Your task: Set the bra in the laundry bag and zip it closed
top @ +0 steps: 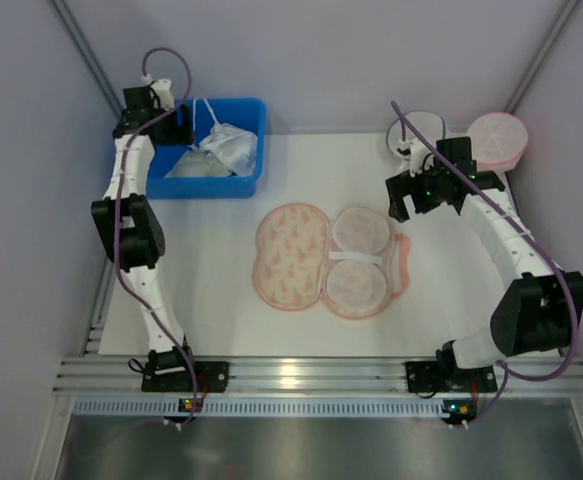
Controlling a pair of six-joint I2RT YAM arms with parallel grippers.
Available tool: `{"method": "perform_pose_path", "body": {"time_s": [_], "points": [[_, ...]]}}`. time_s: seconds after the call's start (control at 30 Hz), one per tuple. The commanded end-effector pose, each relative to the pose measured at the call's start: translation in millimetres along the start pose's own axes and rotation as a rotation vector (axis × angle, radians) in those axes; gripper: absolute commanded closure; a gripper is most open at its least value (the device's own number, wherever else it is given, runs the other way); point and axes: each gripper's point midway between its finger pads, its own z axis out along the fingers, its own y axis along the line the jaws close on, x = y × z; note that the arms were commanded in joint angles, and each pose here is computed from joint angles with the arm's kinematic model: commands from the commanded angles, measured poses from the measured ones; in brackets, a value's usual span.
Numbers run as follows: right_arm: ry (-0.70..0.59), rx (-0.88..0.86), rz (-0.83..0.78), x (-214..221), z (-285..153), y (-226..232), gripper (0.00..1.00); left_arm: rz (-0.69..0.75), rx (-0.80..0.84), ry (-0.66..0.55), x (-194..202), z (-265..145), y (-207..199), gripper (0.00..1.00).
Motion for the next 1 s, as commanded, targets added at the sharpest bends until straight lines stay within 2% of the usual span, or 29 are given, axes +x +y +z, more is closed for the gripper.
{"method": "perform_pose_path", "body": {"time_s": [0.0, 0.17, 0.47, 0.6, 0.63, 0.7, 0.73, 0.8, 0.83, 0.87, 0.97], "points": [[-0.039, 0.002, 0.001, -6.0, -11.3, -0.1, 0.01, -0.03, -0.097, -0.022, -6.1, -23.4, 47.2, 0.17], [-0.035, -0.003, 0.005, -6.1, -10.1, 0.2, 0.01, -0.028, -0.12, 0.106, 37.8, 4.5, 62.5, 0.17], [-0.02, -0.003, 0.011, -0.7, -8.7, -0.8, 0.01, -0.089, -0.099, 0.207, 89.7, 41.0, 64.8, 0.17], [-0.018, 0.003, 0.015, 0.3, -9.6, -2.6, 0.01, -0.105, -0.084, 0.239, 106.8, 51.0, 63.4, 0.24], [-0.019, 0.004, 0.012, 0.0, -10.5, -2.1, 0.01, -0.108, -0.082, 0.243, 109.1, 52.3, 63.2, 0.35], [-0.023, 0.006, 0.013, -2.0, -13.0, -2.5, 0.01, -0.111, -0.078, 0.236, 106.2, 51.9, 62.4, 0.5], [-0.029, 0.009, 0.012, -4.1, -14.6, -3.3, 0.01, -0.112, -0.076, 0.215, 96.0, 47.5, 60.9, 0.65], [-0.034, 0.012, 0.012, -6.4, -17.6, -3.7, 0.01, -0.11, -0.056, 0.185, 81.9, 41.1, 56.3, 0.82], [-0.036, 0.01, 0.012, -7.4, -18.1, -2.9, 0.0, -0.106, -0.042, 0.162, 71.3, 36.5, 53.1, 0.96], [-0.045, 0.012, 0.011, -10.2, -20.5, -2.9, 0.01, -0.099, -0.043, 0.117, 49.6, 25.8, 51.3, 1.0], [-0.053, 0.008, 0.01, -13.1, -23.8, -2.0, 0.01, -0.076, -0.031, 0.006, -0.8, -2.9, 43.9, 1.0]]}}
